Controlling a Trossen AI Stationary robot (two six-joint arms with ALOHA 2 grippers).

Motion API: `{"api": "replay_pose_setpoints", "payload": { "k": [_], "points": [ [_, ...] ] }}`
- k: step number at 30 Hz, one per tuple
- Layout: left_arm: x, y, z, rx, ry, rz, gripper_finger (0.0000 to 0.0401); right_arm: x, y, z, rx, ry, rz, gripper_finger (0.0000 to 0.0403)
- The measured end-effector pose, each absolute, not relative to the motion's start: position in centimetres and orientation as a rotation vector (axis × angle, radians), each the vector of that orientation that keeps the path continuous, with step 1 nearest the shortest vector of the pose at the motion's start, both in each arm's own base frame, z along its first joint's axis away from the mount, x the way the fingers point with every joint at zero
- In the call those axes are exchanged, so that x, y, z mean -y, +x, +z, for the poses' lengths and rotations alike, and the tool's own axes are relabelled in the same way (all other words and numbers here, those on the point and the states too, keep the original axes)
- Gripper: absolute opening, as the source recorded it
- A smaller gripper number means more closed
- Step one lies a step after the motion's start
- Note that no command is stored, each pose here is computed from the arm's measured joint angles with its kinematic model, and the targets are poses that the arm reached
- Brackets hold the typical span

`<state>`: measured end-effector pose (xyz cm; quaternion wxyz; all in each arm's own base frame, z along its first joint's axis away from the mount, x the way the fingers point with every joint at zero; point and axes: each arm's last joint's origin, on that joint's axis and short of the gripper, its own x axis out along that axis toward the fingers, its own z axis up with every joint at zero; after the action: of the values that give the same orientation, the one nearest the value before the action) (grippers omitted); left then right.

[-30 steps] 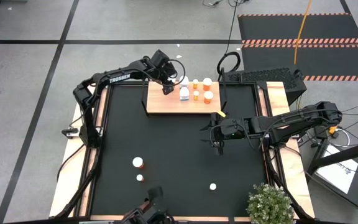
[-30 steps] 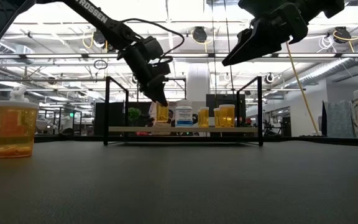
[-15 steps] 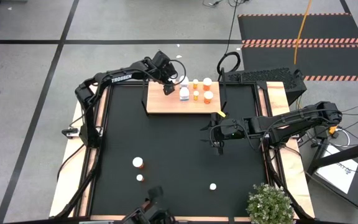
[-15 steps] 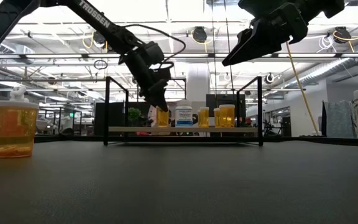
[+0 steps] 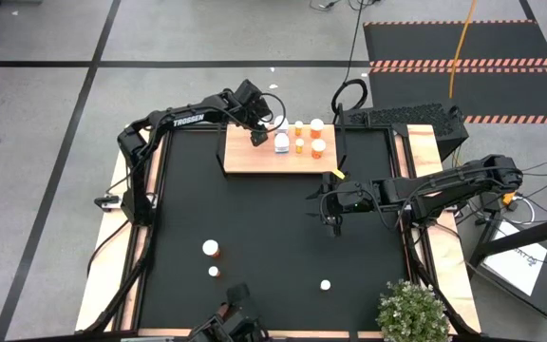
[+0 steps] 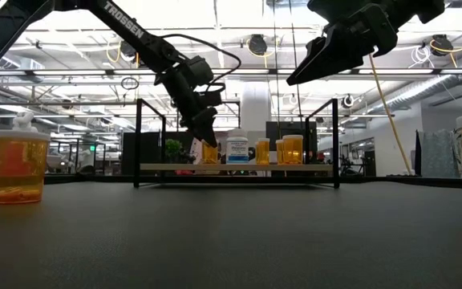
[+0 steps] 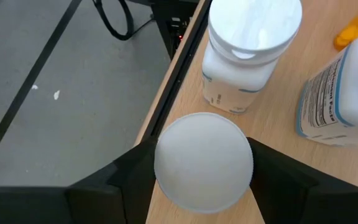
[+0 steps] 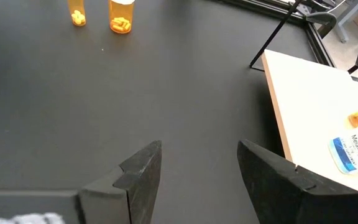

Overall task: Pick and place medicine bottles onto shelf by color
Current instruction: Put the top big orange pill bottle on the shelf

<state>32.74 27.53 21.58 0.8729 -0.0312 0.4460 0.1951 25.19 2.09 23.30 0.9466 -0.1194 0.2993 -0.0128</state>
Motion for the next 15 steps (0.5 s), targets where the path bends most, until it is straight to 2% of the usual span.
{"api": "replay_pose_setpoints", "payload": {
  "k": [10,15],
  "points": [
    [-27.6,32.6,21.5,-0.961,-0.048,0.454,0.0289,-2.1,25.2,23.3,-0.613,-0.243,-0.026,0.0205],
    [-26.7,32.3,23.9,-0.917,-0.021,0.459,0.0300,-2.1,25.2,23.3,-0.613,-0.243,-0.026,0.0205]
  ]
}}
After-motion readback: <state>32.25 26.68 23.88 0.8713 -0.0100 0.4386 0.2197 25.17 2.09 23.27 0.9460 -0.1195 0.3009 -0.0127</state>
